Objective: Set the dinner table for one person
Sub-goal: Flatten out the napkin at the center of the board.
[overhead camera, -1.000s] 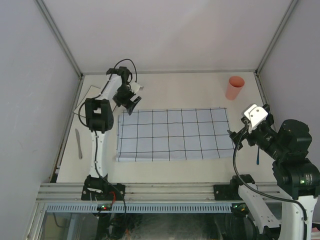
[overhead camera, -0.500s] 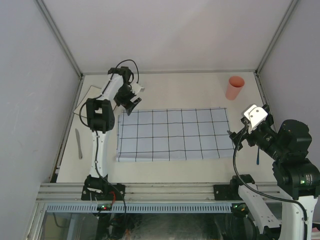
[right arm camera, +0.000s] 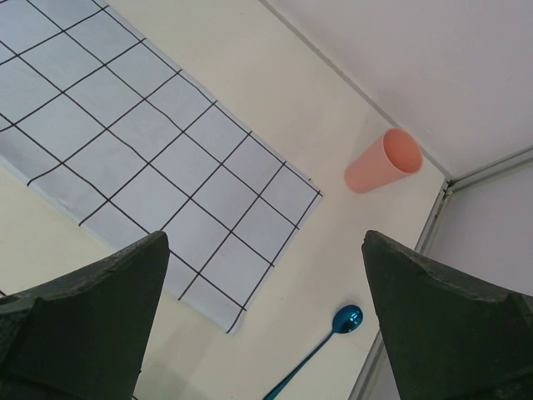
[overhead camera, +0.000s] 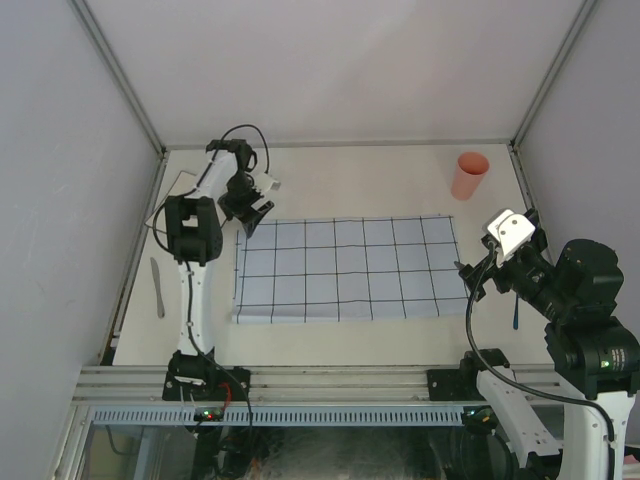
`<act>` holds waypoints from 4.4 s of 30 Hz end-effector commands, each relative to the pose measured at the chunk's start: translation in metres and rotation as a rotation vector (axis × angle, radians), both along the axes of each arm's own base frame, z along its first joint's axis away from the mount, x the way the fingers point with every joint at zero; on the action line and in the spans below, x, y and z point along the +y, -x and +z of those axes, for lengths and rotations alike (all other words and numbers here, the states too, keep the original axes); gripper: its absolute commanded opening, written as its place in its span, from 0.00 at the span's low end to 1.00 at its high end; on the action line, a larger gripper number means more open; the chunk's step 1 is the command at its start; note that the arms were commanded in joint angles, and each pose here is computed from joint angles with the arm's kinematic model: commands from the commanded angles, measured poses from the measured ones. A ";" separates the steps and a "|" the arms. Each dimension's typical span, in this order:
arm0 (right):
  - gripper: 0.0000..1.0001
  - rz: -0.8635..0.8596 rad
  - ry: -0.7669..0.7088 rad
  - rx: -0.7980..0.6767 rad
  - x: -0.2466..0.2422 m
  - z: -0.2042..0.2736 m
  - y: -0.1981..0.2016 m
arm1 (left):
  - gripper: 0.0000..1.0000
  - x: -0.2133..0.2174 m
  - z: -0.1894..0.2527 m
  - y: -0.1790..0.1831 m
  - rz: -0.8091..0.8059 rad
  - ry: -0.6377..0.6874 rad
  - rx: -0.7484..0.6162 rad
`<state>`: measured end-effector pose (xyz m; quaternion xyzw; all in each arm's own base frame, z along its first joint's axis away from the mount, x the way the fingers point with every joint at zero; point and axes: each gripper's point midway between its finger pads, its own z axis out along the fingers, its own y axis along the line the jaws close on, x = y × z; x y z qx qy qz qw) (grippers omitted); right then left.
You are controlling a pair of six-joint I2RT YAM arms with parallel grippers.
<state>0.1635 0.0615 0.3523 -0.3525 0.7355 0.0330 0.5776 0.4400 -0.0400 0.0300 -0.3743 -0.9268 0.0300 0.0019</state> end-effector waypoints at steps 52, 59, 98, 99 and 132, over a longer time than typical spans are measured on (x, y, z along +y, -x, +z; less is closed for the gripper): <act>1.00 0.049 -0.062 -0.030 0.011 0.022 0.007 | 0.92 -0.040 0.022 0.009 -0.190 0.238 -0.002; 1.00 0.060 -0.068 -0.030 0.013 0.024 0.009 | 0.94 -0.031 0.022 0.007 -0.179 0.185 -0.007; 1.00 0.121 -0.099 -0.027 0.023 0.034 0.019 | 0.94 -0.024 0.036 -0.002 0.251 0.309 -0.156; 1.00 0.122 -0.100 -0.025 0.024 0.033 0.019 | 0.94 -0.026 0.035 -0.003 0.251 0.314 -0.147; 1.00 0.121 -0.092 -0.035 0.023 0.034 0.021 | 0.88 -0.031 0.020 0.009 0.285 0.349 -0.016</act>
